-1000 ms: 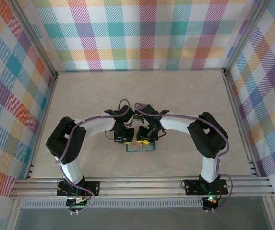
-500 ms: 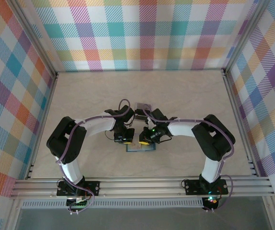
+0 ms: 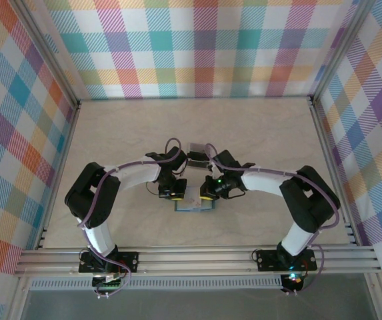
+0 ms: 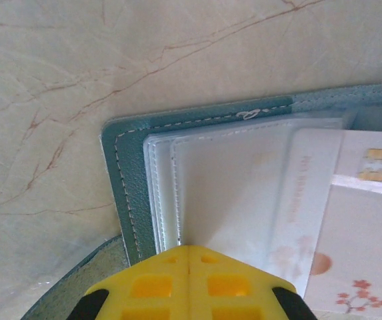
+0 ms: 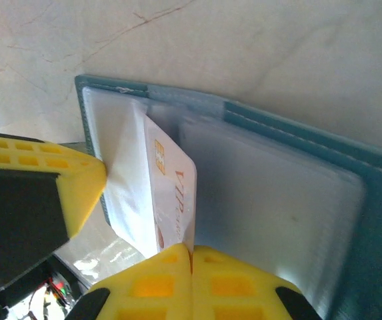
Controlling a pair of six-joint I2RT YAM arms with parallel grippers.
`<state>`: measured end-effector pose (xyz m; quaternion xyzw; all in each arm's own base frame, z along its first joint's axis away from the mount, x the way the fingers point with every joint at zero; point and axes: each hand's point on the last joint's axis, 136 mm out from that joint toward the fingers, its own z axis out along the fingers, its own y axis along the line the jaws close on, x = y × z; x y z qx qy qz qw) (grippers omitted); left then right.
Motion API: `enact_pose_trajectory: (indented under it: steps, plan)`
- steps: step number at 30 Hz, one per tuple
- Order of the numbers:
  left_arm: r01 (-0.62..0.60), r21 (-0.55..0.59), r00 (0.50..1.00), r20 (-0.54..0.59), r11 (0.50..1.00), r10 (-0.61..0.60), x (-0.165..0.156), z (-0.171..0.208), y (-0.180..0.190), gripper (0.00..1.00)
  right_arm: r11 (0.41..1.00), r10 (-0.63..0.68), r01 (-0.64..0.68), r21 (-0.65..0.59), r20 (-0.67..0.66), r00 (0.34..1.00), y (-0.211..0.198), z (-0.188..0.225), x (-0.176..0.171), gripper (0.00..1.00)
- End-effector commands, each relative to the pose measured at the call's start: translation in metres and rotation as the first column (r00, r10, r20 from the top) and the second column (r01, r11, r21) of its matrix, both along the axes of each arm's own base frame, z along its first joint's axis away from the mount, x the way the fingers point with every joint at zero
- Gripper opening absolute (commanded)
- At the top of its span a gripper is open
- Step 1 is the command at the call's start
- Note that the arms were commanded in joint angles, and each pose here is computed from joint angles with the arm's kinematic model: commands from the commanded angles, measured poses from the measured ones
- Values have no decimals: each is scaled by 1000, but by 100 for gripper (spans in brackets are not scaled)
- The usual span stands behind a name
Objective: Take the credit cards out of the card holder
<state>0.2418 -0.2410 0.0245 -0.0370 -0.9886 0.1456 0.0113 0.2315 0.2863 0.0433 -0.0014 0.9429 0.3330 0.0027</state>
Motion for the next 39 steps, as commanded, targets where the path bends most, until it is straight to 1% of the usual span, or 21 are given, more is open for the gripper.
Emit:
enact_pose_trajectory:
  steps: [1,4,6,8,13,16,19,21,22,25,27,29,32,35,39]
  plan:
    - [4,60,998,-67,998,0,-23,-14,12,0,996,32,-30,-89,19,999,-20,5,-6,6]
    - [-12,36,998,-56,999,14,-22,-10,8,0,993,57,-51,-106,57,997,-24,19,-4,4]
    - [-26,33,999,-41,999,27,-20,-5,8,0,993,62,-50,-107,108,992,-25,32,1,1]
    - [-35,29,999,-21,999,35,-17,1,8,0,993,71,-54,-103,163,984,-26,44,6,0]
    - [-44,41,998,35,998,42,-7,18,10,0,978,151,-102,-179,283,947,-28,69,27,0]
    - [-44,40,998,56,998,42,-4,25,11,0,959,234,-145,-242,395,888,-27,88,48,0]
    - [-51,40,996,72,998,48,-1,30,15,0,929,344,-210,-306,501,794,-20,104,71,0]
    - [-58,46,995,79,997,54,0,32,20,0,889,437,-254,-382,538,721,-16,108,88,0]
    - [-64,47,995,79,997,60,1,32,22,0,868,471,-258,-425,538,699,-17,108,97,0]
    - [-79,42,994,80,996,75,0,33,28,0,780,609,-331,-532,522,597,-11,112,120,0]
    - [-83,38,994,80,996,79,-1,32,31,0,730,674,-370,-575,514,531,-6,113,134,0]
    - [-85,42,994,78,995,82,-3,31,35,0,664,743,-416,-621,492,453,-2,112,147,0]
    - [-87,60,993,80,994,82,-7,30,42,0,593,805,-463,-659,470,362,2,114,162,0]
    - [-95,57,993,80,994,90,-9,30,46,0,525,851,-485,-699,436,293,3,113,176,0]
    - [-101,42,993,70,994,98,-11,28,45,0,464,885,-515,-720,391,252,2,111,188,0]
